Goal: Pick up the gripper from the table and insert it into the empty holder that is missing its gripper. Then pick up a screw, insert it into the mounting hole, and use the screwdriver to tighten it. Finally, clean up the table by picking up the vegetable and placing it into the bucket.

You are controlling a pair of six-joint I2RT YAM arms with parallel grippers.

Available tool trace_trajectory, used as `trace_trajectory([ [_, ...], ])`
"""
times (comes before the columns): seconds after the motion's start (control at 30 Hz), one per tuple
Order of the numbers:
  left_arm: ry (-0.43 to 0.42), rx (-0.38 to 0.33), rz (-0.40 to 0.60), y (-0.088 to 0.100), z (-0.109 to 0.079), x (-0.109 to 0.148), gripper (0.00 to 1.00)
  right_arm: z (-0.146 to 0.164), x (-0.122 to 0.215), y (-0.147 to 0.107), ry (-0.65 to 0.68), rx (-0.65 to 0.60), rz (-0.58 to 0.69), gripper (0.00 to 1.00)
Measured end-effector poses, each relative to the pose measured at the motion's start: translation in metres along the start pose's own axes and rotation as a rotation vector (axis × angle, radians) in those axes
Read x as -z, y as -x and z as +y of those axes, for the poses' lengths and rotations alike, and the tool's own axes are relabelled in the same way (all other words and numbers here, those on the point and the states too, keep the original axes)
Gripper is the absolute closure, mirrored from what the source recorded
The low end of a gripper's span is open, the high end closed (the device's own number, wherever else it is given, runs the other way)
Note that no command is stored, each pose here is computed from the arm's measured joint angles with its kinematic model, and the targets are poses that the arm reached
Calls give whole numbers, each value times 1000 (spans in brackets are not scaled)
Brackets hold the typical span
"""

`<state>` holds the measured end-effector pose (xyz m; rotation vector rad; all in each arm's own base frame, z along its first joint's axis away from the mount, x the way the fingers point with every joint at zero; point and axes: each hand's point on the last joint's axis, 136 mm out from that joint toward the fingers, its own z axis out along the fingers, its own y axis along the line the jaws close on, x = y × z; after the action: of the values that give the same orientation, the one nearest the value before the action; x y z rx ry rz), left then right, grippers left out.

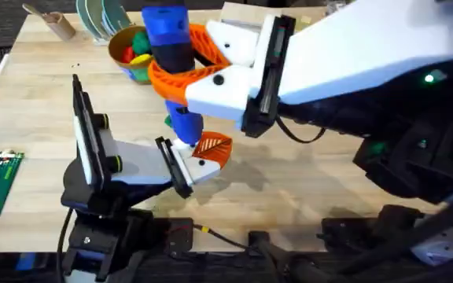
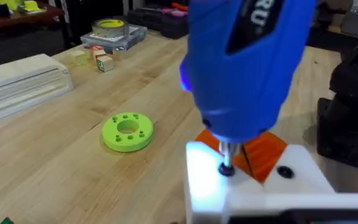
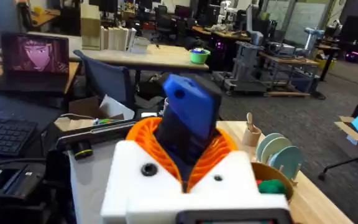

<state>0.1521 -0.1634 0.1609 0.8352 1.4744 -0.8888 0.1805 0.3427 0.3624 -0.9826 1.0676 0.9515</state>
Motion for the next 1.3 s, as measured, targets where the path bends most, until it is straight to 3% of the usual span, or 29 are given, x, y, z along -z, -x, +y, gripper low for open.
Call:
trace_trajectory([
  [0.33, -9, 3, 1, 0, -2, 0, 997, 0, 1, -9, 0, -13, 40, 972],
  [0.6, -19, 6, 2, 0, -3, 0, 997, -1, 1, -2, 1, 6, 7, 972],
  [0.7, -19, 4, 2, 0, -3, 0, 997, -8, 6, 13, -22, 36, -43, 972],
  [0.87, -19, 2, 2, 0, -3, 0, 997, -25, 31, 67, -96, 128, -198, 972],
  [0.97, -19, 2, 2, 0, -3, 0, 997, -36, 45, 83, -143, 178, -231, 972],
  [1.1, -19, 2, 2, 0, -3, 0, 997, -70, 47, 50, -235, 257, -99, 972],
  [1.3, -19, 1, 2, -1, -3, 0, 997, -160, 74, -76, -410, 376, 365, 972],
])
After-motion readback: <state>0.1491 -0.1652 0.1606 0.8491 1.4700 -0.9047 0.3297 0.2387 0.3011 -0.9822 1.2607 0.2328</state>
